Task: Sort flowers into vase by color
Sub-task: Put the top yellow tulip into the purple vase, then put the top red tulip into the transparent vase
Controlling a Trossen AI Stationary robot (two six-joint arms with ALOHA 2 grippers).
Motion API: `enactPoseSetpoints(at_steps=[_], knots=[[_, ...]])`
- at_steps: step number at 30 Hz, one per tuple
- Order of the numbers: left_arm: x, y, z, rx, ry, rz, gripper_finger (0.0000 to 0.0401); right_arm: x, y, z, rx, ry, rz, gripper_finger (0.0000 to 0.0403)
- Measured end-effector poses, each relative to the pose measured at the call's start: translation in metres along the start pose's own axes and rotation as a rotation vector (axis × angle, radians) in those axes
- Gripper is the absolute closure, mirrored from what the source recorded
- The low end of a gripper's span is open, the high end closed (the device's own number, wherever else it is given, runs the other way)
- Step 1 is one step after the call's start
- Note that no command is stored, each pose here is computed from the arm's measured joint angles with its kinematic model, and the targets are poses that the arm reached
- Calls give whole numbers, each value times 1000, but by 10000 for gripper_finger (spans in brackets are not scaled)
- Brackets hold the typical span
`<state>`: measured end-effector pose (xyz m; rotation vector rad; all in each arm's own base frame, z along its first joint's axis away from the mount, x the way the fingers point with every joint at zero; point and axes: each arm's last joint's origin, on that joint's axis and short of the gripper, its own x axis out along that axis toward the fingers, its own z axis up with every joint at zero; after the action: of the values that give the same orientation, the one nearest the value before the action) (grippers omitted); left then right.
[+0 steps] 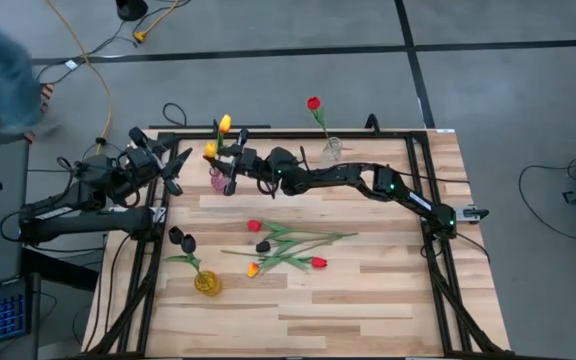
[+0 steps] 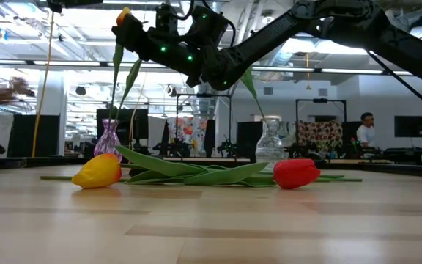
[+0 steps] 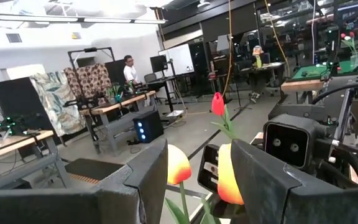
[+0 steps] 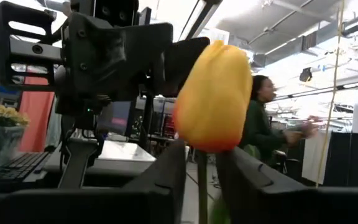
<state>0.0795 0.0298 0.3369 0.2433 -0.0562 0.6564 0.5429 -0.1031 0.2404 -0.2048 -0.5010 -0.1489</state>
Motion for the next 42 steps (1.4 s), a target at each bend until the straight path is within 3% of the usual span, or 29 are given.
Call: enactPoseSetpoints(at_steps=[6, 13, 23, 29, 42], knots=[[0, 0, 0, -1, 0, 0, 237, 1, 0, -1, 44, 43, 4, 234], [0, 0, 0, -2, 1, -1, 237, 7, -3, 13, 73, 248, 26, 199], [0, -1, -2, 1, 19, -6, 237, 6, -8, 41, -29, 523, 86, 199], [0, -1, -2, -1, 20, -6, 237, 0, -14, 64, -75, 703, 38, 200], [0, -1, -2, -1, 19, -6, 237, -15, -24, 115, -111, 886, -7, 200]])
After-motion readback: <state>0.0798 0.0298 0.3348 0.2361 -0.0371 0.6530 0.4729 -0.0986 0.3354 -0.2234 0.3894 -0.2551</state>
